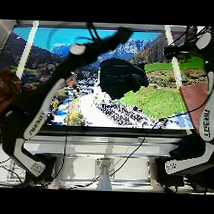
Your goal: Fold the clothes and pants, and hang the long-sleeved shirts on hangers.
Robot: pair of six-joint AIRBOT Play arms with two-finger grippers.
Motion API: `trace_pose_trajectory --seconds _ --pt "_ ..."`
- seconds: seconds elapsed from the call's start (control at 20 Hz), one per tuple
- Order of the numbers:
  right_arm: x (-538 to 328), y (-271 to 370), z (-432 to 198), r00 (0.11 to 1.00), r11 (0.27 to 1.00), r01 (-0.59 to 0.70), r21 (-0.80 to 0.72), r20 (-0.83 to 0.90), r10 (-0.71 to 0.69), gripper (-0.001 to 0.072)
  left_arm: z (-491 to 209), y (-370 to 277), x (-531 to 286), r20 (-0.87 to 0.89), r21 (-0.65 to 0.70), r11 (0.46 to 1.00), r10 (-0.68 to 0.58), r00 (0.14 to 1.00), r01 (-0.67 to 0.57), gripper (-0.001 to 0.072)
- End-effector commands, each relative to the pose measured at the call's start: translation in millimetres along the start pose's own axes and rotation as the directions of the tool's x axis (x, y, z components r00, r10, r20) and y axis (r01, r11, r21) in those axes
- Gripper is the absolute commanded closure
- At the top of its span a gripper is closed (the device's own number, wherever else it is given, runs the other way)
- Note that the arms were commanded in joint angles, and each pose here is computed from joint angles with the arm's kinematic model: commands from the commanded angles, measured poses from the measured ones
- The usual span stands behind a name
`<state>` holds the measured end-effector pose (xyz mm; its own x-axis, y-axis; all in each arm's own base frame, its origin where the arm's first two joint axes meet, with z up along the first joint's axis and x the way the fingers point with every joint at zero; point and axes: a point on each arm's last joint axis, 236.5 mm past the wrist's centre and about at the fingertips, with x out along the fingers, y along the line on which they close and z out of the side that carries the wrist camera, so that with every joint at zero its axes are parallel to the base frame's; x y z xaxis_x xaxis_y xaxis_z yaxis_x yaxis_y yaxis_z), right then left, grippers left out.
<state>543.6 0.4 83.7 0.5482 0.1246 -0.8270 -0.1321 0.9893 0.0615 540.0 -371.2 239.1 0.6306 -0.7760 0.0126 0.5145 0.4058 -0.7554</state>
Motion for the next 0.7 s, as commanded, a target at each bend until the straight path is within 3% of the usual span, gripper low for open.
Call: trace_pose_trajectory --seconds 0.0,0.05,0.15,0.35,0.4,0.45,0.55,0.65 --pt "49.3 30.9 -47.1 0.968 0.984 -0.159 0.079 -0.183 0.171 0.0315 57.1 -7.8 -34.8 0.068 0.062 0.998 -0.017 0.998 0.013 0.0009" --pt "63.2 35.1 -58.3 0.954 0.977 -0.186 0.109 -0.219 0.206 0.0311 57.8 -7.3 -39.0 0.049 0.065 0.997 -0.032 0.998 0.029 0.0009" --pt "80.6 44.6 -64.2 0.929 0.944 -0.254 0.210 -0.220 0.299 0.0204 51.5 -7.6 -43.4 -0.001 0.064 0.996 -0.062 0.998 0.062 0.0009" --pt "73.4 16.9 -53.3 0.895 0.842 -0.356 0.406 -0.110 0.432 0.0184 47.8 -8.7 -45.6 -0.026 0.065 0.995 -0.079 0.997 0.080 0.0009" --pt "68.4 3.4 -54.1 0.892 0.823 -0.361 0.439 -0.094 0.441 0.0040 47.7 -8.7 -45.6 -0.027 0.065 0.995 -0.079 0.997 0.081 0.0009" --pt "66.5 -14.0 -55.0 0.902 0.818 -0.343 0.461 -0.080 0.424 -0.0008 47.7 -8.7 -45.6 -0.027 0.065 0.995 -0.079 0.997 0.081 0.0010" --pt "66.7 -44.1 -51.4 0.927 0.813 -0.306 0.495 -0.038 0.373 -0.0001 47.7 -8.7 -45.6 -0.027 0.065 0.995 -0.079 0.997 0.081 0.0010" --pt "62.8 -48.6 -57.9 0.921 0.753 -0.281 0.595 -0.053 0.386 0.0010 47.6 -8.6 -45.6 -0.027 0.064 0.995 -0.079 0.997 0.080 0.0010"
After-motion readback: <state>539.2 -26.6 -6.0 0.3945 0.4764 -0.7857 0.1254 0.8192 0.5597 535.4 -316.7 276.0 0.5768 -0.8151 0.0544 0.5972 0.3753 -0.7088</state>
